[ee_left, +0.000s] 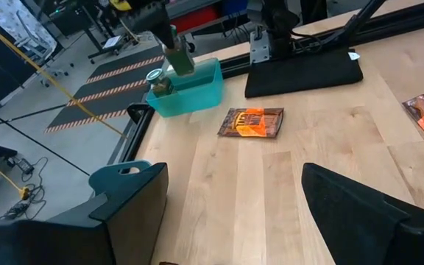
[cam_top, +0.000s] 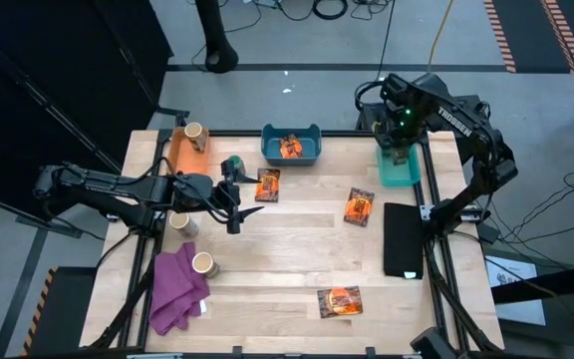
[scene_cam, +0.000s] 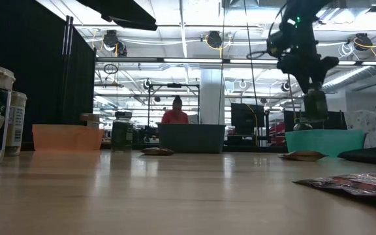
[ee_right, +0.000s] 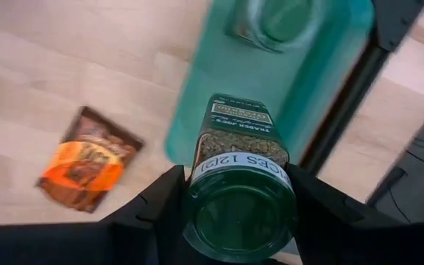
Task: Sort spices by type
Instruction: Put the right green seasoning bottle into the light blue bin
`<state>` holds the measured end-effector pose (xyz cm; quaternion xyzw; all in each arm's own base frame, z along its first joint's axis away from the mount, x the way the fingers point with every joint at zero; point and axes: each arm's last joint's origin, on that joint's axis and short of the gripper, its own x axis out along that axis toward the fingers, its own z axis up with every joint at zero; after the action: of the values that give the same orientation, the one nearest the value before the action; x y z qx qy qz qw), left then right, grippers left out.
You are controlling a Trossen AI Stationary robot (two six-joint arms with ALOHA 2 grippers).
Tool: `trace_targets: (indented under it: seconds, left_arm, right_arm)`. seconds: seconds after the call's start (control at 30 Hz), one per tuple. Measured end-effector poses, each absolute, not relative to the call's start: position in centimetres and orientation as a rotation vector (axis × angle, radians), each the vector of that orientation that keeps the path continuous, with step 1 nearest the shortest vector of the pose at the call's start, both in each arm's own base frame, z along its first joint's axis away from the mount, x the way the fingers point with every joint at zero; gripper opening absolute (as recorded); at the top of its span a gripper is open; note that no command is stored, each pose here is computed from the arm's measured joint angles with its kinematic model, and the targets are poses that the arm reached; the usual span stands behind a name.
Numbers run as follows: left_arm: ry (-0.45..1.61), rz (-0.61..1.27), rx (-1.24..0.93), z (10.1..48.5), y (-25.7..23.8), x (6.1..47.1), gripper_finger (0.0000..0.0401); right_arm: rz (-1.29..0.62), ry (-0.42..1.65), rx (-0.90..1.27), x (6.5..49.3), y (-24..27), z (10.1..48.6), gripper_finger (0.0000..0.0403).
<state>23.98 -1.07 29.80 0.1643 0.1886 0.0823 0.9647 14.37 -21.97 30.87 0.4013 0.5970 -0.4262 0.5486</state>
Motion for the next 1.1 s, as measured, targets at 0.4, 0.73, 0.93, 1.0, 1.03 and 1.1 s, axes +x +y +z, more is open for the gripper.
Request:
trace_targets:
  seconds: [0.4,0.73,0.93,1.0,1.03,1.1]
  left_arm:
    - [0.386,0.166,0.333,29.8,-1.1,24.0,0.0317]
    - [0.396,0.164,0.334,29.7,-1.1,23.9,0.0317]
    - [0.4,0.164,0.334,29.6,-1.1,23.9,0.0317]
    - [0.4,0.164,0.334,29.6,-1.1,23.9,0.0317]
    - [0.4,0.164,0.334,29.6,-1.1,23.9,0.0317]
    - [0.4,0.164,0.334,29.6,-1.1,23.9,0.0317]
  right_arm:
    - [-0.996,1.405,0.95,13.5,-22.8,27.4,0.0176]
    - [-1.0,1.399,0.956,13.5,-22.7,25.0,0.0176]
    - [-0.974,1.393,0.974,13.5,-22.5,23.1,0.0176]
    - [-0.971,1.38,0.972,13.5,-22.5,22.8,0.0176]
    - [-0.966,1.377,0.979,13.4,-22.5,22.7,0.0176]
    - [-0.961,1.372,0.988,13.4,-22.5,22.6,0.0176]
